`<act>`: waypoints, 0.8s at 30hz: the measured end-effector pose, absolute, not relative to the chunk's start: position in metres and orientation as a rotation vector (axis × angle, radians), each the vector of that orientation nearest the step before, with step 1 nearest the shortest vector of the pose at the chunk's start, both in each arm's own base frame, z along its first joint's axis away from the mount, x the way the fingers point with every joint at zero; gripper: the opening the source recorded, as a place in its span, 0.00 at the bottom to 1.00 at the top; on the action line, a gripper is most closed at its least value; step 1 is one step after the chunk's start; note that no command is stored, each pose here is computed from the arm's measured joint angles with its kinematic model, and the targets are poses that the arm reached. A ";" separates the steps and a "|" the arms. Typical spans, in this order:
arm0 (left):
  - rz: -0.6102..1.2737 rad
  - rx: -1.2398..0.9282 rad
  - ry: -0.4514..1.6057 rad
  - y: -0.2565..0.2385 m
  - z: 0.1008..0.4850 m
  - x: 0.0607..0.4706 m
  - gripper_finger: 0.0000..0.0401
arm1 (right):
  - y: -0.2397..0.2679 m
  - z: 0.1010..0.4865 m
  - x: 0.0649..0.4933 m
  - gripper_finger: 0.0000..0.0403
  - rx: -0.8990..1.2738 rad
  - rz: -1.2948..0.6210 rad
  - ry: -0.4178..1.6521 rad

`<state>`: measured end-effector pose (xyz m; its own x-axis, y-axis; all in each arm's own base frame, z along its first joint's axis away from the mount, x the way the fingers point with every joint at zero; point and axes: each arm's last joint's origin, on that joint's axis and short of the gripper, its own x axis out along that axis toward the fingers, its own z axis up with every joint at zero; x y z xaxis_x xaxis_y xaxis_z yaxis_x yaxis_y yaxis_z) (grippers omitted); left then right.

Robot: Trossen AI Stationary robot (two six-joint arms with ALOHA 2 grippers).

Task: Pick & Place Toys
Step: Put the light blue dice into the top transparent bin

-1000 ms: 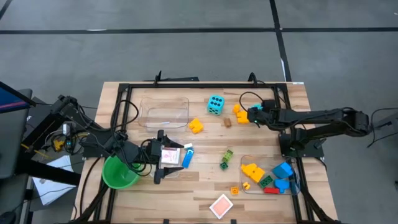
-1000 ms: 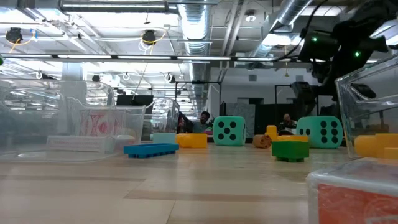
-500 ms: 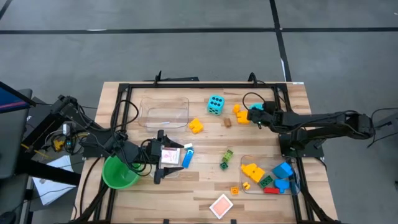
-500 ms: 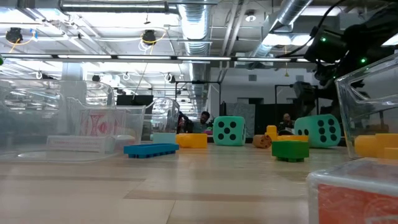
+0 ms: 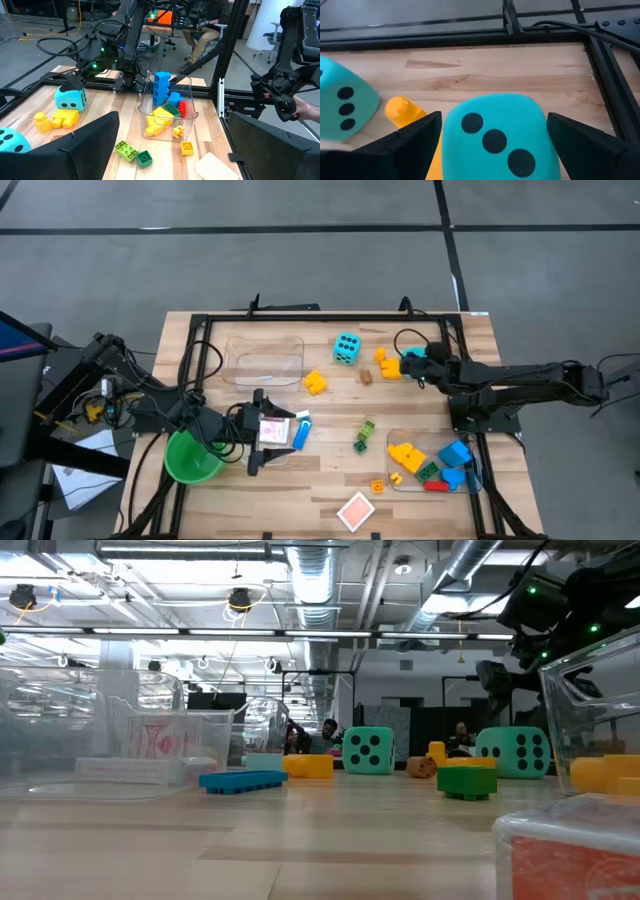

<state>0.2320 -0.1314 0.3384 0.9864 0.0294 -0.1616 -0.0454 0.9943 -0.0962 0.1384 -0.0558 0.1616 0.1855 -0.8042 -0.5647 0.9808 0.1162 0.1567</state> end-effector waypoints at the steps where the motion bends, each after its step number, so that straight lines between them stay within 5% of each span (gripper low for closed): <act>1: 0.038 -0.100 0.161 -0.131 0.338 0.232 0.92 | -0.055 0.161 0.138 0.88 0.553 -1.355 0.390; 24: 0.038 -0.102 0.161 -0.131 0.338 0.232 0.92 | -0.052 0.151 0.146 0.88 0.464 -1.363 0.464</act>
<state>0.2320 -0.1315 0.3383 0.9864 0.0296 -0.1618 -0.0459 0.9941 -0.0978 0.1458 -0.0517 0.1510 0.1470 -0.8106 -0.5669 0.9881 0.1470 0.0461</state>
